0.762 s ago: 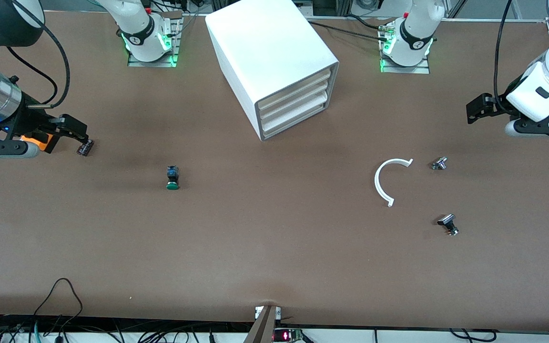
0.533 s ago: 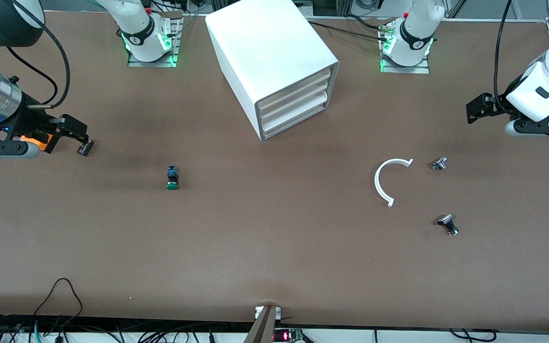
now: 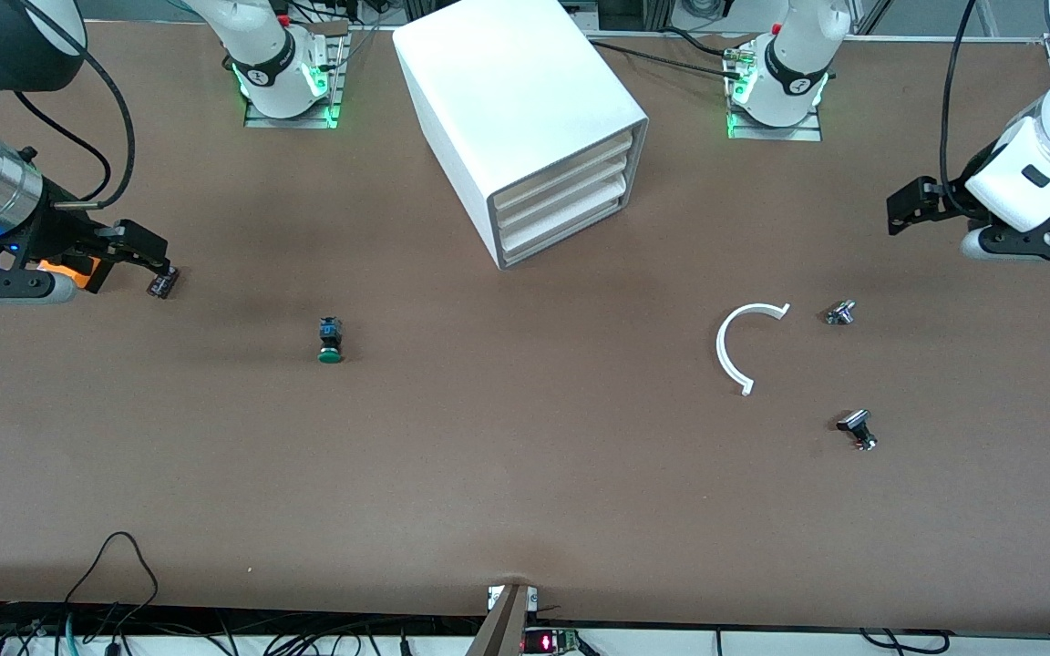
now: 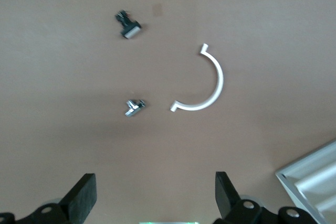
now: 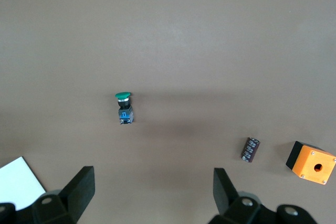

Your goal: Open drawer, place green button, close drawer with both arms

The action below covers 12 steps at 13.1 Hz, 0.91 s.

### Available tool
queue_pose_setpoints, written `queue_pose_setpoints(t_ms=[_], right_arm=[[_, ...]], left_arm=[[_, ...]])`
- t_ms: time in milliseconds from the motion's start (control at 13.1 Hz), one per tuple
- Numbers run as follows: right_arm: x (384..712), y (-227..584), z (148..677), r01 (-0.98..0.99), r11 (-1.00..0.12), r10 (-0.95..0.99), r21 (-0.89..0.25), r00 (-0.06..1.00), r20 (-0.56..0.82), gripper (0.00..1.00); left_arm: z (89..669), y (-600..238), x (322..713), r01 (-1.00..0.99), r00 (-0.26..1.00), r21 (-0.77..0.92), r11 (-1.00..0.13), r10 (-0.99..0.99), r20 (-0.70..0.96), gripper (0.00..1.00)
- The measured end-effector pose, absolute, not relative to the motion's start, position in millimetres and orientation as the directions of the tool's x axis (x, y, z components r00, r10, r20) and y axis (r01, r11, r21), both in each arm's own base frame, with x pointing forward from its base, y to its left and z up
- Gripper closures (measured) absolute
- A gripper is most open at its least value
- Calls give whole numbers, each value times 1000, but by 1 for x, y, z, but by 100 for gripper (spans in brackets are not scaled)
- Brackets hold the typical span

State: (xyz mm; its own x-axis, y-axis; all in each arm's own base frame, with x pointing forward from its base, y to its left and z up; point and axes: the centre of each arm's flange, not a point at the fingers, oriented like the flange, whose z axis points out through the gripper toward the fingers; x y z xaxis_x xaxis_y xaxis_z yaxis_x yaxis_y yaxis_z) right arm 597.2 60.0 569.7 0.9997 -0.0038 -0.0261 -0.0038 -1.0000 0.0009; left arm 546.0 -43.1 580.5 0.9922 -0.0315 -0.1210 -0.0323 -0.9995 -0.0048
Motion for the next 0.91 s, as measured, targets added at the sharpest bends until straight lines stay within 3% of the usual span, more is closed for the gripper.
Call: queue_pose_setpoints(t_ms=[305,533,914], right_arm=[[596,66,563,9,-1000,9,2,999,-44,0],[586,94,538,51,-999,50,7,991,-125,0],[572,150,520,32,-999,28,21,988,-152,0]], left_arm=[[569,-56,532,-25,966,98,-995,-49,-252,0],[551,-81,507,-22,878,229,-973,-129,-460,1],[463,-150,505,-32,868,478,-878,-261,-422,1]])
